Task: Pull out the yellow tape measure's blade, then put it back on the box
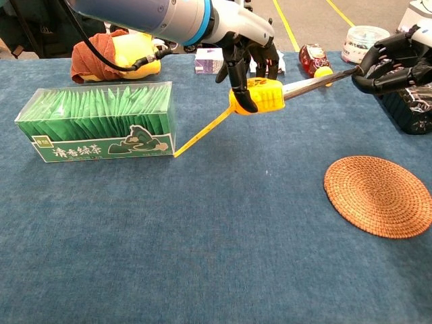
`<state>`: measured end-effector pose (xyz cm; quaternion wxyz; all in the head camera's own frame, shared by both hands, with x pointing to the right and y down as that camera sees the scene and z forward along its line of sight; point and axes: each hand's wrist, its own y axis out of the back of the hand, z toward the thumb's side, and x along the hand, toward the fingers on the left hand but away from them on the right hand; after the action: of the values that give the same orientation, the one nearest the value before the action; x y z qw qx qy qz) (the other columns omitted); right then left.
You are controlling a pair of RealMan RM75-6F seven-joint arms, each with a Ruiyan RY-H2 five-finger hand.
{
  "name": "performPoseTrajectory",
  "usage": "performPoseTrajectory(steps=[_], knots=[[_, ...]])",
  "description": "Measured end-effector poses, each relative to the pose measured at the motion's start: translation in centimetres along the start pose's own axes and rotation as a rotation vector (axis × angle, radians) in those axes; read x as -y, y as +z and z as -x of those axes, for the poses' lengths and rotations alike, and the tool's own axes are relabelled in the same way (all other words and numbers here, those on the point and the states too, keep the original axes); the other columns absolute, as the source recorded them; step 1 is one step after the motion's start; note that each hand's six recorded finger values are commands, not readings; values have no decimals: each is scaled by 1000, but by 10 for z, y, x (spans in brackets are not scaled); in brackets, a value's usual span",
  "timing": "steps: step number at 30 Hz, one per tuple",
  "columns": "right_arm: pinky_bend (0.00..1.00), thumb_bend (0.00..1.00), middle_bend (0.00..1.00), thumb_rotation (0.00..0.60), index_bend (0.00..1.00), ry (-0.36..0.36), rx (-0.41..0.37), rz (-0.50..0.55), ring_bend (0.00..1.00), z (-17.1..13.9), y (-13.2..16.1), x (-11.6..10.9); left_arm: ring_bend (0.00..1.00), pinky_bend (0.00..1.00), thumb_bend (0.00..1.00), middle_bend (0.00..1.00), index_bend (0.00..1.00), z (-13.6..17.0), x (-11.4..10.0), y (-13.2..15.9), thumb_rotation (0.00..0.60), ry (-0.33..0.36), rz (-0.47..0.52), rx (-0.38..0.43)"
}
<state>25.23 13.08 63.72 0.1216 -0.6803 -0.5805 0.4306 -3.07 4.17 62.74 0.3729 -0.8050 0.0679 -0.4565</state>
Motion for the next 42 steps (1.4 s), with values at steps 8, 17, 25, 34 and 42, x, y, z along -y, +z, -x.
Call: performPoseTrajectory(steps=[8, 17, 25, 34, 42], knots=[[357, 1000, 403, 600, 592, -18, 21, 6, 373, 1, -6, -7, 420, 540, 369, 464, 551, 8, -1, -13, 600, 1, -30, -16], [357, 1000, 403, 600, 592, -46, 52, 18, 373, 2, -15, -17, 421, 540, 370, 464, 550, 19, -3, -30, 600, 1, -53, -36], [357, 1000, 403, 600, 594, -67, 81, 28, 373, 4, -24, -28, 420, 540, 371, 464, 550, 33, -3, -46, 600, -11, -74, -58], [357, 1000, 403, 600, 594, -101, 112, 48, 373, 9, -34, -43, 420, 540, 370, 464, 551, 49, 0, -65, 600, -24, -95, -91], [357, 1000, 403, 600, 594, -118, 129, 55, 373, 12, -40, -54, 420, 540, 370, 464, 550, 60, -3, -77, 600, -25, -105, -115]])
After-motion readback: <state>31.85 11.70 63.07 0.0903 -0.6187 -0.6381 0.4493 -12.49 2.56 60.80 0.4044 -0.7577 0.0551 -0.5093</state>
